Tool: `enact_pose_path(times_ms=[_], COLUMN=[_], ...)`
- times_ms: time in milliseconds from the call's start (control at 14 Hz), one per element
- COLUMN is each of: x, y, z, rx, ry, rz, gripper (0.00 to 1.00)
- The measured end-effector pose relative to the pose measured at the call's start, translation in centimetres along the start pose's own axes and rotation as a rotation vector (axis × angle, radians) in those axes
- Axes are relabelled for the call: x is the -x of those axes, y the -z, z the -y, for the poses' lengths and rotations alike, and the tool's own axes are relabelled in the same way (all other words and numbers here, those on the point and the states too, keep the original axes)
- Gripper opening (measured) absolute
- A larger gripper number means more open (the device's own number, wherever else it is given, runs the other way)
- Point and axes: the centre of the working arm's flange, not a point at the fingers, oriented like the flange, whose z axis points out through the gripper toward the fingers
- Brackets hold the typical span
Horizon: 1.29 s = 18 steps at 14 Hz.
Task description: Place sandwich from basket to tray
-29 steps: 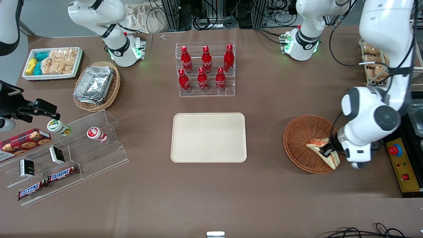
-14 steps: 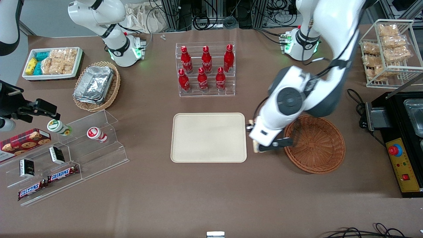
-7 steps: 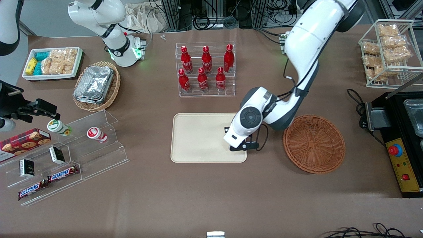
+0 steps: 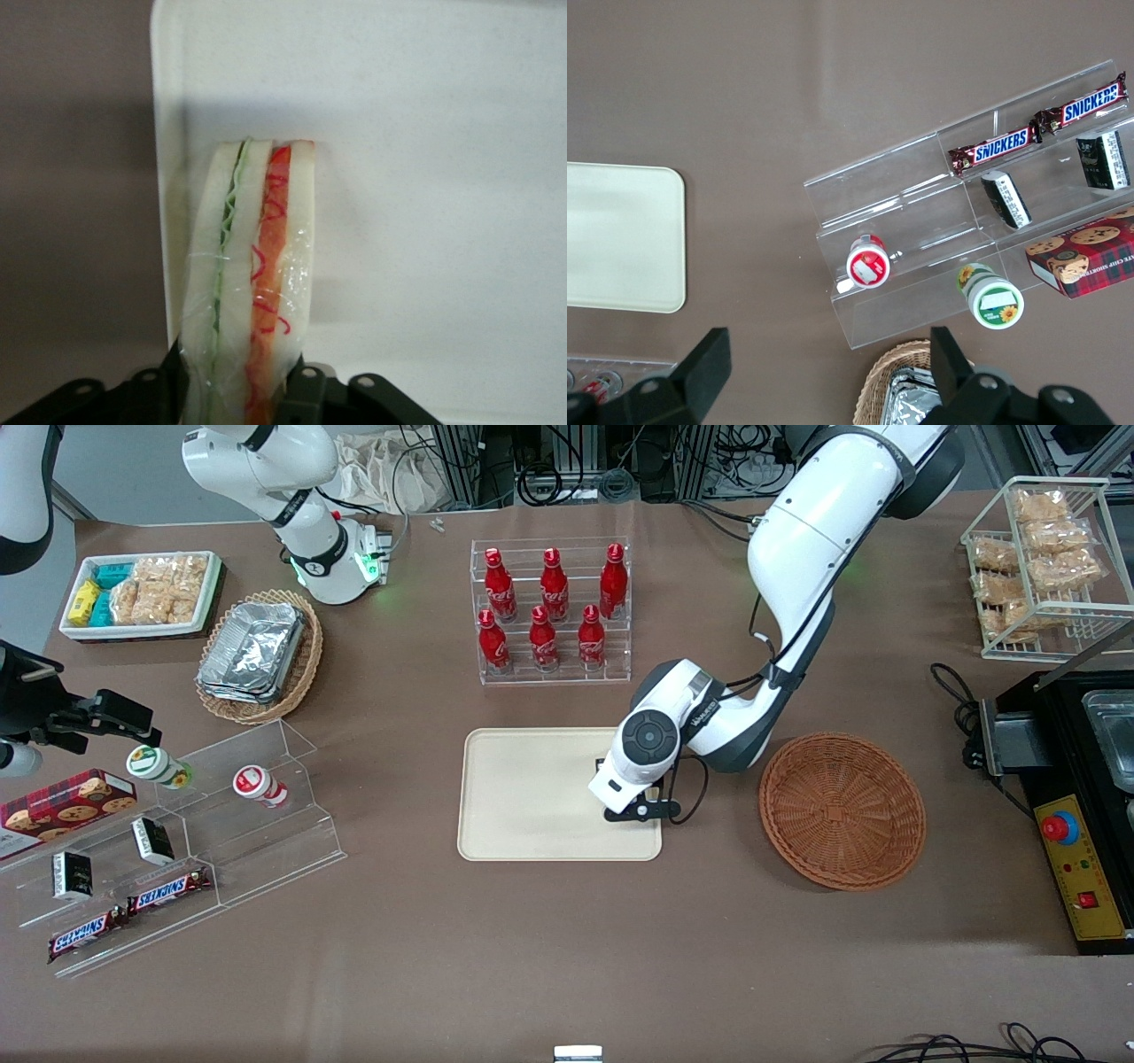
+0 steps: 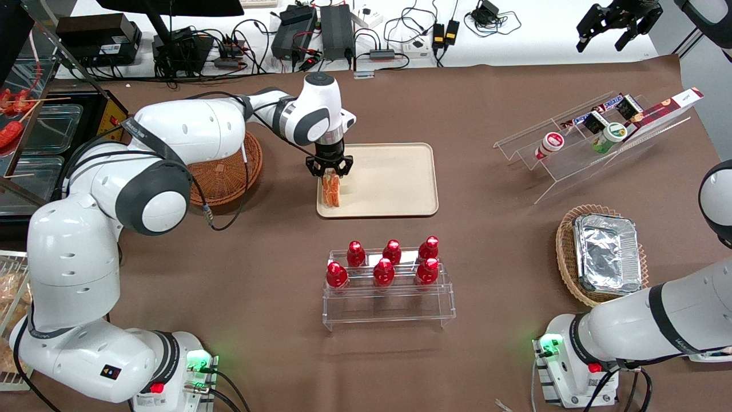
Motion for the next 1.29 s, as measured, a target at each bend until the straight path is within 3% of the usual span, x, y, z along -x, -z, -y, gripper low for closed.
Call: enact_pose_path(times_ms=[214,357,571,786,1286], x=[-2.6,-3.6,-2.9,-2.4,-3.0], y=[5.4,12.3,21.9,27.7,31.4], z=[4.3,8.4,15.1,21.3,32.2], rx=[-0.009,-0.011,-0.022,-0.012,-0.009], ry=[0.058,0.052,0.06,0.093,0.081], rz=[-0.008,-0.041,-0.095,-0.165,-0.191], gripper=[0.82,1.0,1.0,1.0,1.0])
